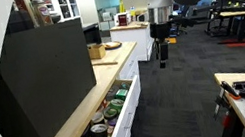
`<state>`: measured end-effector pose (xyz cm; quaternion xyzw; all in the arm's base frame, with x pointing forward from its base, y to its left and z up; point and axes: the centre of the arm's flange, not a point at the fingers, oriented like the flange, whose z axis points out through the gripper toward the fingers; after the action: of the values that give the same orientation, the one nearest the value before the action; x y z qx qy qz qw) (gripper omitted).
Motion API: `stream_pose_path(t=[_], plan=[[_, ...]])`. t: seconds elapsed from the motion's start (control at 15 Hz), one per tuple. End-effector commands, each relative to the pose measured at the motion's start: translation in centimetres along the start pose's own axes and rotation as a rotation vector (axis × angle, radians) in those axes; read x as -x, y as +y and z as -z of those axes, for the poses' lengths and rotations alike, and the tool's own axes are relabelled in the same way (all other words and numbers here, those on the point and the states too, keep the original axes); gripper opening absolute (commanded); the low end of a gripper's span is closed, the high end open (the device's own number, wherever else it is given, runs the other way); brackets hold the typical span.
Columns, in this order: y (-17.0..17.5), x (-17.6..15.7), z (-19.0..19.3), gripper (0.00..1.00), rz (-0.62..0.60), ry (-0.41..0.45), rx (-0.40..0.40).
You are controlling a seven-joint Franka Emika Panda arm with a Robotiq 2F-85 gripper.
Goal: Close the drawer
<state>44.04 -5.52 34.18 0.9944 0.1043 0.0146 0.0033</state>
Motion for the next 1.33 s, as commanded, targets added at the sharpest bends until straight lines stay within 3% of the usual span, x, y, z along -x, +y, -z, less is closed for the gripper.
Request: stream_pose_path(t=[0.0,0.47,1.27], plan=[[0.1,0.1,-0.5,1.00,-0.016,0.013,0.019],[0.2,-1.0,-6.9,1.00,-0.075,0.121,0.078],[0.8,-6.9,-17.8,1.00,-0.063,0.192,0.061]])
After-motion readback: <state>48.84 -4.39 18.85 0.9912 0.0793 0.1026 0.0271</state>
